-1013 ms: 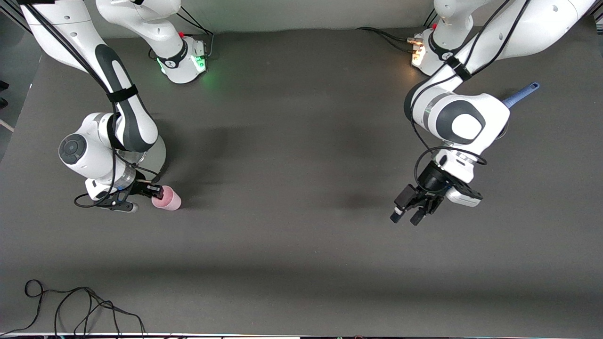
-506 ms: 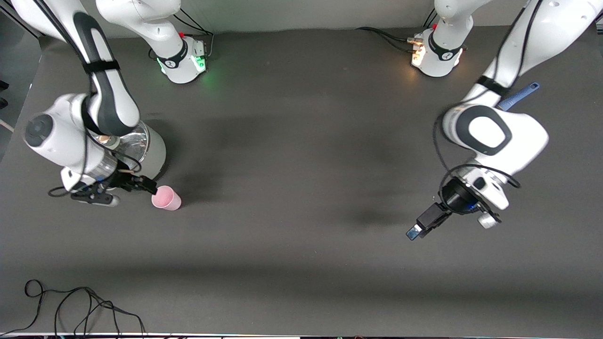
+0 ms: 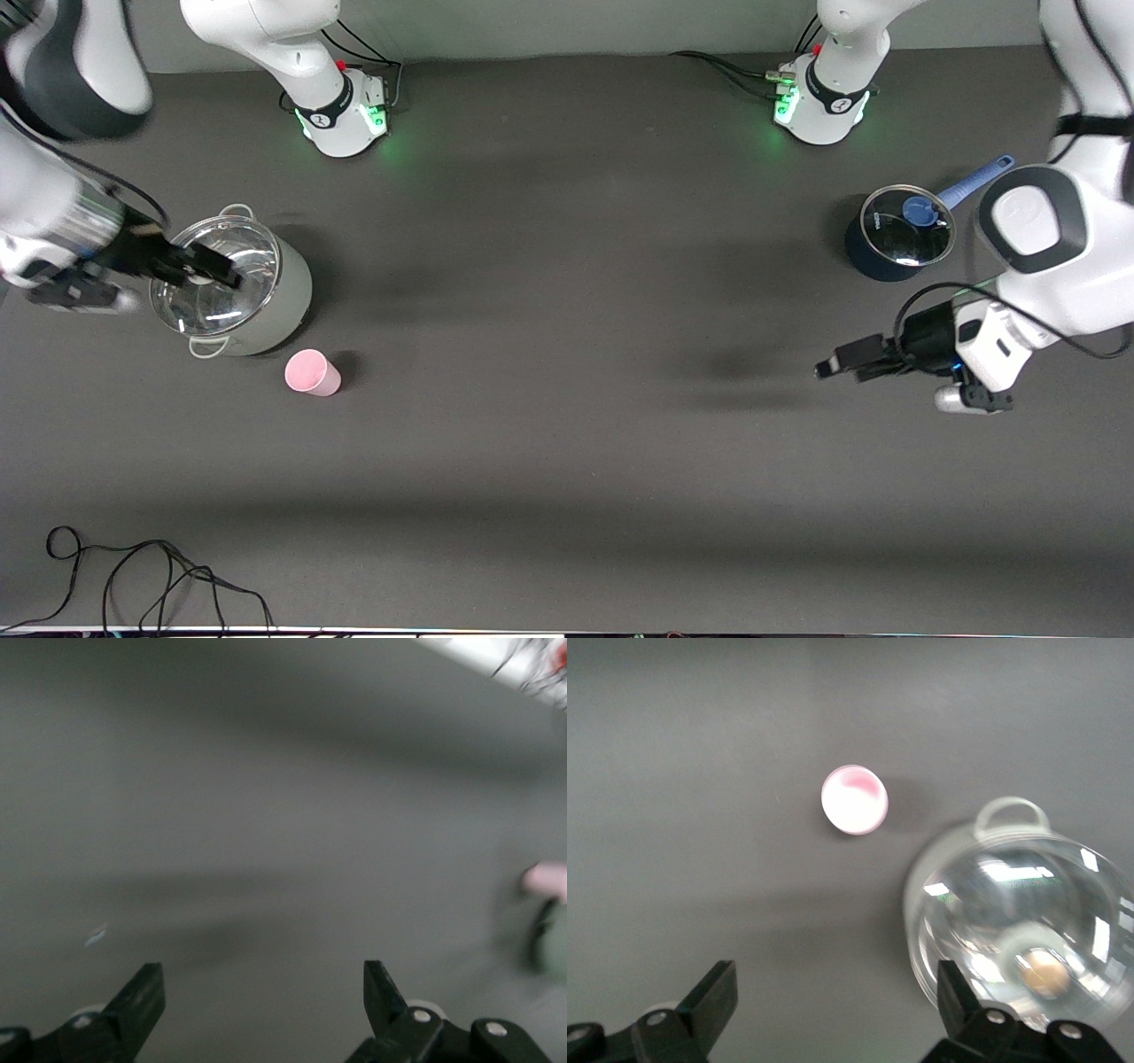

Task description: Transfer pink cup from left to right arm

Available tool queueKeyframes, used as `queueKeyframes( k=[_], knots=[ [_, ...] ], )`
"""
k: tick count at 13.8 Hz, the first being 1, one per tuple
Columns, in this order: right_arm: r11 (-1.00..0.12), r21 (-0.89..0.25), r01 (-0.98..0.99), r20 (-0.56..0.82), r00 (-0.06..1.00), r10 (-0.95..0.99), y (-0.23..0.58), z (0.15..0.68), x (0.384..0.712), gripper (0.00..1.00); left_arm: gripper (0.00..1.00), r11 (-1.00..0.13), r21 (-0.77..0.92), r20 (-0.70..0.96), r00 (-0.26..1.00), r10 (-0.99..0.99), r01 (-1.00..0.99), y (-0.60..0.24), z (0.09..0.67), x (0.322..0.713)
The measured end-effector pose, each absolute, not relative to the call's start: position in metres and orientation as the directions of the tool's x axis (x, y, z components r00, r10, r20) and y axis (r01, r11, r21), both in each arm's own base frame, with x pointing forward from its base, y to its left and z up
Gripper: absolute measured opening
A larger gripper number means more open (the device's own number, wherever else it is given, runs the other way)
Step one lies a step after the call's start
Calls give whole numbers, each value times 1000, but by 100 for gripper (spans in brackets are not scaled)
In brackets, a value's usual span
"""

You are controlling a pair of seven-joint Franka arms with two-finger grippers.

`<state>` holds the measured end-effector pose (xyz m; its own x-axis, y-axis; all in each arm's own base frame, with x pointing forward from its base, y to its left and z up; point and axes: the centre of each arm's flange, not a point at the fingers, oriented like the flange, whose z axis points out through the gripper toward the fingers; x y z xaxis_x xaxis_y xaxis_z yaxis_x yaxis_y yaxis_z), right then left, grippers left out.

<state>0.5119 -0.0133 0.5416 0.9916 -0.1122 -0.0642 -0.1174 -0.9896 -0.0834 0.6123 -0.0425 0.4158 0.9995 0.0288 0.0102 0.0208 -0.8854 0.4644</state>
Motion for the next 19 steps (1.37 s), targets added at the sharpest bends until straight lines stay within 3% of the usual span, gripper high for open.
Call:
queueKeyframes(
  k=[3, 6, 14, 19],
  knots=[
    [-994, -51, -100, -61, 993, -96, -19, 587, 493, 100, 100, -962, 264, -40, 996, -80, -66, -20, 437, 596],
    [-994, -50, -98, -56, 994, -95, -19, 591, 490, 100, 100, -986, 131, -91, 989, -117, -105, -2, 459, 586],
    [-995, -46, -94, -67, 994, -90, -16, 585, 493, 100, 100, -992, 31, -85, 989, -124, -122, -11, 522, 565],
    [-995, -46, -92, -66, 994, -88, -15, 586, 494, 100, 100, -996, 6, -73, 993, -90, -90, -27, 533, 560]
  ],
)
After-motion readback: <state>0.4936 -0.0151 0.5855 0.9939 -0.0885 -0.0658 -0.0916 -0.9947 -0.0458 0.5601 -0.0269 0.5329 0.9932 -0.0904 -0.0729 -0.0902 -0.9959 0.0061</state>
